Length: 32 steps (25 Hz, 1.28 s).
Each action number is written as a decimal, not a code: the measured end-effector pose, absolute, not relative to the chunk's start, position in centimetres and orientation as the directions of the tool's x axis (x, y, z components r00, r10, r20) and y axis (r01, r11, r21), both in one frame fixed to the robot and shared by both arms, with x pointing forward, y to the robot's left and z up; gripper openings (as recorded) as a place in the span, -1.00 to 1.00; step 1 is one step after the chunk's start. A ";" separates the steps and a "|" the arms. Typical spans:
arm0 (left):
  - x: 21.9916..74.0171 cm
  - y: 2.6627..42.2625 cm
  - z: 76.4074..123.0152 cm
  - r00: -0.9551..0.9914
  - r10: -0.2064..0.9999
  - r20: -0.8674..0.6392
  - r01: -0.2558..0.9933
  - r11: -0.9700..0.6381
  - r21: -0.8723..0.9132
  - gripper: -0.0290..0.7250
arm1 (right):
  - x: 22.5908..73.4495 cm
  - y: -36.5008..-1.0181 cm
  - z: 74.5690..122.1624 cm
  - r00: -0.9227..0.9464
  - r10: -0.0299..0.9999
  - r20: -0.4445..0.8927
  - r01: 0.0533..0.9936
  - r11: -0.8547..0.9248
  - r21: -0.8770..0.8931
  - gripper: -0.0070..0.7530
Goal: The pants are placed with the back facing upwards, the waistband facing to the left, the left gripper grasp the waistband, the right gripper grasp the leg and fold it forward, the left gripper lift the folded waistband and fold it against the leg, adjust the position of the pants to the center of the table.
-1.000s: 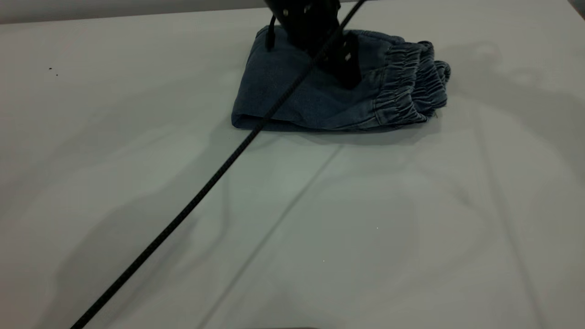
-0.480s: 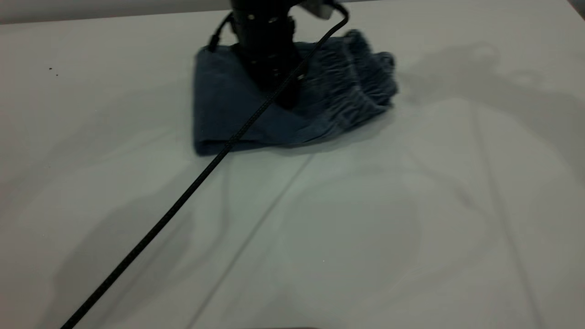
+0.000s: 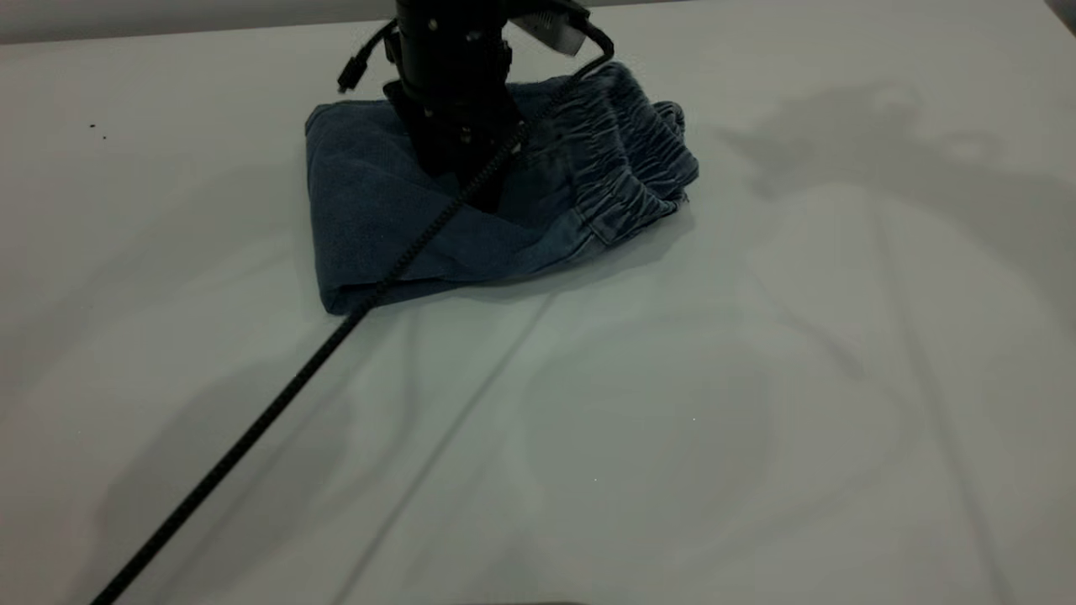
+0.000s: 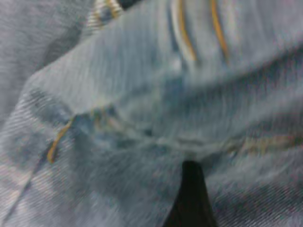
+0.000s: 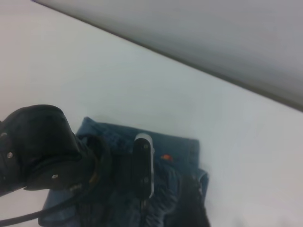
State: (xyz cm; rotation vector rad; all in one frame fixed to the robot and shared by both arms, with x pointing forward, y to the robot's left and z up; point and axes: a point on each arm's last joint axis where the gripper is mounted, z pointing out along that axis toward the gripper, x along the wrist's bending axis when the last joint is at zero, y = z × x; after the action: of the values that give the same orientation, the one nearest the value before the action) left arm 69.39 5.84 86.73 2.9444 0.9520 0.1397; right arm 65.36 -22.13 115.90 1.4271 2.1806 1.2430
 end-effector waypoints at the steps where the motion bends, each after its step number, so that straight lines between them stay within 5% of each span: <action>1: 69.5 5.8 87.4 0.807 0.585 0.080 0.580 -0.810 0.083 0.44 | 65.0 -22.2 116.4 -0.491 0.842 0.221 0.616 0.156 0.772 0.24; 8: 69.9 5.6 96.6 0.755 0.637 0.154 0.586 -0.762 0.277 0.44 | 60.8 -22.4 121.3 -0.537 0.825 0.176 0.544 0.180 0.820 0.24; 17: 66.3 7.8 110.4 0.581 0.797 0.164 0.632 -0.569 0.527 0.44 | 49.2 -22.9 129.0 -0.588 0.790 0.176 0.502 0.185 0.845 0.24; 24: 57.7 12.4 116.7 0.564 0.813 0.145 0.636 -0.540 0.551 0.44 | 39.5 -23.9 132.0 -0.562 0.811 0.159 0.416 0.111 0.903 0.24; 32: 44.6 19.5 119.3 0.555 0.818 0.151 0.605 -0.521 0.602 0.44 | 29.4 -25.1 126.5 -0.521 0.838 0.163 0.440 0.100 0.892 0.24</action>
State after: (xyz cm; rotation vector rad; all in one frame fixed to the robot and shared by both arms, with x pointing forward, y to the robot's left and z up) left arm 44.59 19.54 119.30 2.3020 1.1457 0.5815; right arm 29.44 -25.08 126.51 1.2507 1.9985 1.3994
